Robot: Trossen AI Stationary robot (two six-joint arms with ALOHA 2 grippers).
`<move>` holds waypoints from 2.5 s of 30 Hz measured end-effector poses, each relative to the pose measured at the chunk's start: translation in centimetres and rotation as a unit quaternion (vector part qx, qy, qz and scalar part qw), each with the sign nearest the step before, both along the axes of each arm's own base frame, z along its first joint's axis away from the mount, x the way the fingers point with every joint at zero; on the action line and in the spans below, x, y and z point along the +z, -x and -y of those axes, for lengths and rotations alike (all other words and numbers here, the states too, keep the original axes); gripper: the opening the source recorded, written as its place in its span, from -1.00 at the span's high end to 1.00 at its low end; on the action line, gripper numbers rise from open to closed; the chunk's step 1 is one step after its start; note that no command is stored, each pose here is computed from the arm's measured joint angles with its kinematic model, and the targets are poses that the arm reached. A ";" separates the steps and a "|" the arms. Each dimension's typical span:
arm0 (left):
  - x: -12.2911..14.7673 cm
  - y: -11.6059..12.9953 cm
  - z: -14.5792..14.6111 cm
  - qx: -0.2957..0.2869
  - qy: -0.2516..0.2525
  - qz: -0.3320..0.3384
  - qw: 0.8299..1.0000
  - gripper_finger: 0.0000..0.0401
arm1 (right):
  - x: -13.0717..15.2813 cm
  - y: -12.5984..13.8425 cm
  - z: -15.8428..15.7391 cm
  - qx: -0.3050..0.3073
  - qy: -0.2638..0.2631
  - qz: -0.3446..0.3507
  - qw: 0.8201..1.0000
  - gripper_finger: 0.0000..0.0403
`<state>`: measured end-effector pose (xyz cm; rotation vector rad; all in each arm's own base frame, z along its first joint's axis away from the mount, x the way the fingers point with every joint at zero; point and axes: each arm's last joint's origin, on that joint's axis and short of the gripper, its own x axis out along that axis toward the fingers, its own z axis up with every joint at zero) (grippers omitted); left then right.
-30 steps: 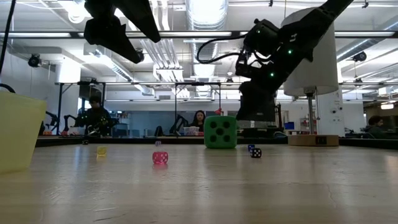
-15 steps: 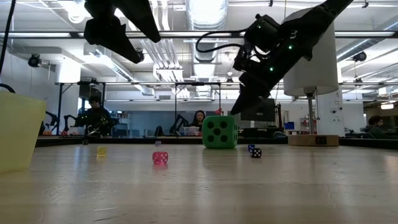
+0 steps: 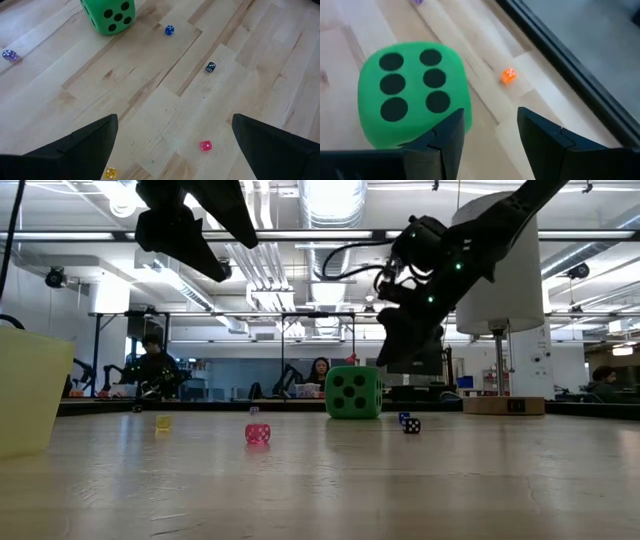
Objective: Pick & Place Dice
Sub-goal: Put the large green dice into the yellow bin
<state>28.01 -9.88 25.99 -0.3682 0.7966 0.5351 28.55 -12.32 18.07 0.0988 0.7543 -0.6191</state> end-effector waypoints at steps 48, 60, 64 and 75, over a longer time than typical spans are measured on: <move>0.0 0.0 -0.1 0.005 -0.004 0.002 1.000 -0.98 | -3.7 -5.8 -1.2 0.119 -0.027 -0.009 0.992 0.11; 0.0 0.0 -0.1 0.004 -0.004 0.002 1.000 -0.98 | -3.4 -7.9 -2.8 0.163 -0.008 -0.005 0.987 0.11; 0.0 0.0 -0.1 0.004 -0.004 0.002 1.000 -0.97 | -3.0 -7.9 -3.4 0.175 -0.003 -0.007 0.985 0.11; 0.0 0.0 -0.2 0.008 -0.011 0.004 1.000 -0.97 | 2.2 -4.6 -4.6 0.186 0.006 -0.003 0.983 0.11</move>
